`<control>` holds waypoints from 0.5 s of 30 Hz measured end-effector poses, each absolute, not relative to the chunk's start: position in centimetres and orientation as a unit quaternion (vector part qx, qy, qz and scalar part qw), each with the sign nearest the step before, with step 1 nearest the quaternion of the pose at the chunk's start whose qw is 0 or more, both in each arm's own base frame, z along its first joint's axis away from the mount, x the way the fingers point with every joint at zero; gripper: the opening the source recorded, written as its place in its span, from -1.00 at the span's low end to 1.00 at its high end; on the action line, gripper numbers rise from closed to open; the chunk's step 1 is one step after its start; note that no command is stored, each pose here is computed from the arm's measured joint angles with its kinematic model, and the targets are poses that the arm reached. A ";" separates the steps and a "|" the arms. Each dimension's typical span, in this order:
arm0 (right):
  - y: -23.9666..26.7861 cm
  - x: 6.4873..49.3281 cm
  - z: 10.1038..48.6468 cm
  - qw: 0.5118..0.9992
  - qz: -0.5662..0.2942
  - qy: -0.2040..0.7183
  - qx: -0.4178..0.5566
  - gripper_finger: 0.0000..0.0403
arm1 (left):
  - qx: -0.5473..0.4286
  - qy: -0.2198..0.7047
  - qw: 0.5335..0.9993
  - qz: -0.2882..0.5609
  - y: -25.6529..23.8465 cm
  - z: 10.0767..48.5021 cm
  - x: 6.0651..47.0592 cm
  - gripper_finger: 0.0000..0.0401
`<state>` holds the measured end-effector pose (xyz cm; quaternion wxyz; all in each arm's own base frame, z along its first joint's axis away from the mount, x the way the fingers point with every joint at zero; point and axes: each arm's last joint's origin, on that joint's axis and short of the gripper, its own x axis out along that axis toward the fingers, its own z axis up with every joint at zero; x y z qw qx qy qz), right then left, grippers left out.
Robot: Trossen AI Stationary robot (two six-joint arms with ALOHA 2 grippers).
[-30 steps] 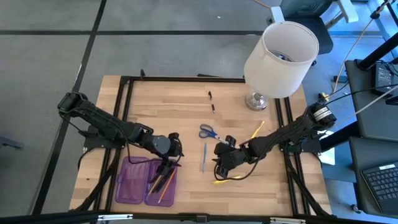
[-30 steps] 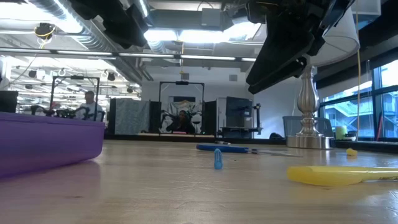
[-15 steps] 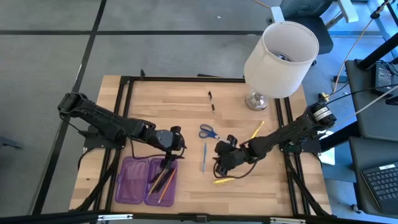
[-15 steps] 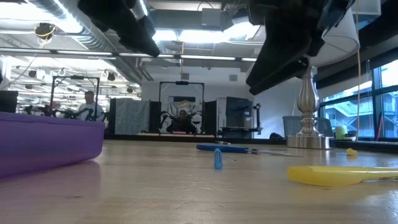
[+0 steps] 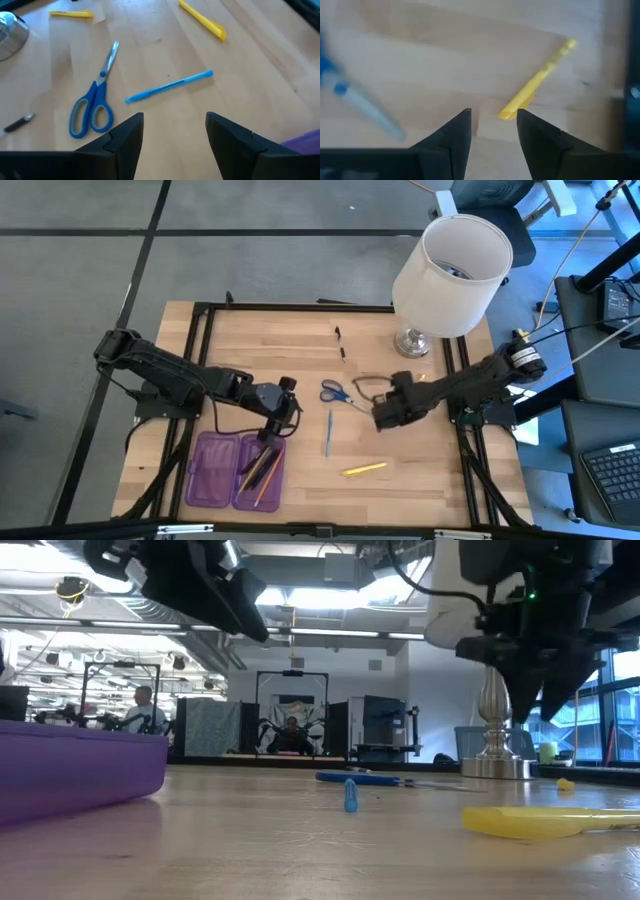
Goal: Pick & place school supplies into a supply box
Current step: Put the top yellow pen into the violet box
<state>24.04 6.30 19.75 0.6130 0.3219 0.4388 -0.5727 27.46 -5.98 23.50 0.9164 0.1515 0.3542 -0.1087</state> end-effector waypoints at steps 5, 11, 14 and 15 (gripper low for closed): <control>5.8 24.0 19.8 0.596 -0.596 0.422 0.334 -0.20 | 0.162 0.355 0.916 -0.093 -5.8 23.5 27.5 0.04; 5.3 23.1 19.1 0.593 -0.632 0.393 0.306 -0.20 | 0.163 0.353 0.917 -0.091 -5.8 23.5 27.5 0.02; 5.3 22.5 17.9 0.575 -0.644 0.386 0.325 -0.20 | 0.163 0.354 0.916 -0.091 -5.8 23.5 27.5 0.02; 5.2 22.3 17.4 0.571 -0.648 0.384 0.328 -0.20 | 0.163 0.355 0.916 -0.091 -5.8 23.5 27.5 0.02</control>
